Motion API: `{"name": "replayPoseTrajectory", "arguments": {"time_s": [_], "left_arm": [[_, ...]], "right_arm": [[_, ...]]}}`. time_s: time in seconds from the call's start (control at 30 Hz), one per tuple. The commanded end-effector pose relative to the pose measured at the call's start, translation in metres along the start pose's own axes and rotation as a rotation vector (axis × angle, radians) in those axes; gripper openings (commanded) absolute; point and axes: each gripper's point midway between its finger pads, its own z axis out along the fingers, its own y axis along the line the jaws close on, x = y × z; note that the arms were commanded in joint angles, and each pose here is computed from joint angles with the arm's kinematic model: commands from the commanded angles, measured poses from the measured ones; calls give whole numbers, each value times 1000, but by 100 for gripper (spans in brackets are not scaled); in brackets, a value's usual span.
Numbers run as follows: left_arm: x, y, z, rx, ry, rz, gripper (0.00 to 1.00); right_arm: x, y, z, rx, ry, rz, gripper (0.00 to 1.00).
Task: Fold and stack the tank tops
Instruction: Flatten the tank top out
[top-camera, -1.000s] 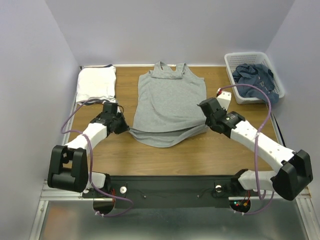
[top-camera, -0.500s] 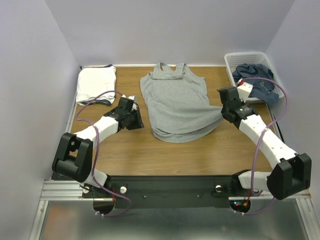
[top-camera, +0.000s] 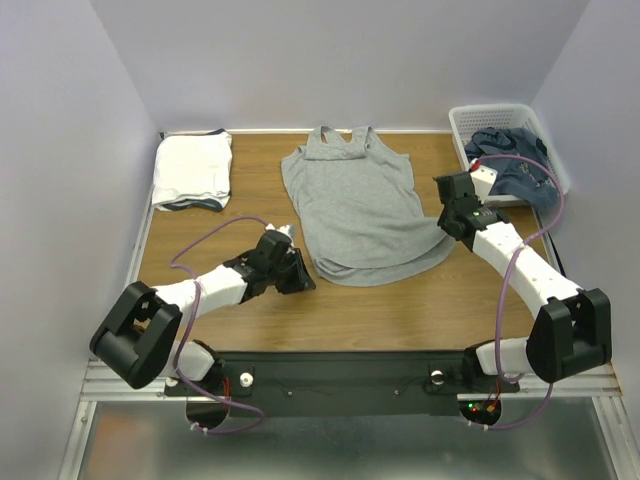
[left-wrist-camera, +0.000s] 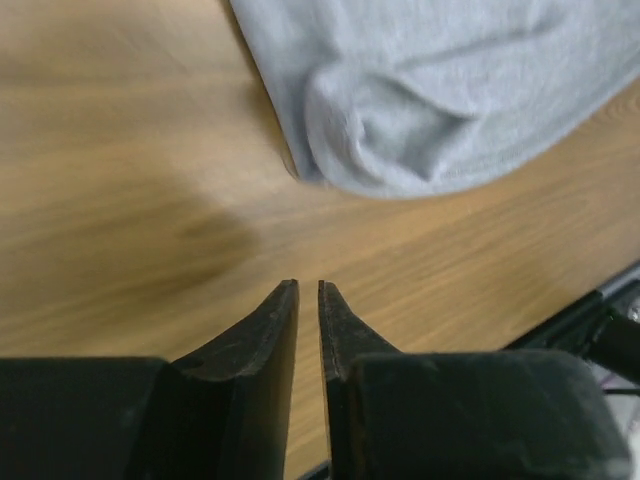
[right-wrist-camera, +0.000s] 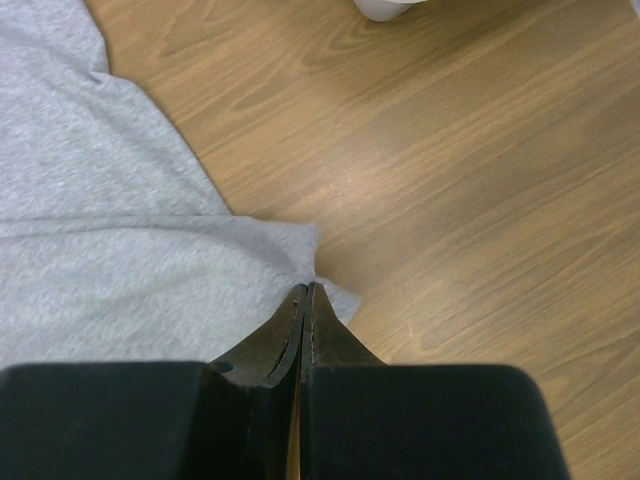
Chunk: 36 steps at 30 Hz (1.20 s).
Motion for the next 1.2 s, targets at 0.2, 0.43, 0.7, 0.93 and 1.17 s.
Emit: {"name": "replayPoseTrajectory", "arguments": {"time_s": [0.2,0.43,0.7,0.93,1.17], "left_arm": [[-29,-41,11,133,-186,-199,37],[-33,-36,28,100,-192,-236,36],[-40,-39,37,88,-195,-245,35],[-43,-37,42,67,-197,-242,32],[-45,-34,48,38,-191,-231,30]], "right_arm": [[-9,10,0,-55,-23,30,0],[-9,12,-1,-67,-22,31,0],[-8,13,0,-73,-20,31,0],[-6,14,1,-77,-18,30,0],[-4,14,2,-76,-14,25,0]]}}
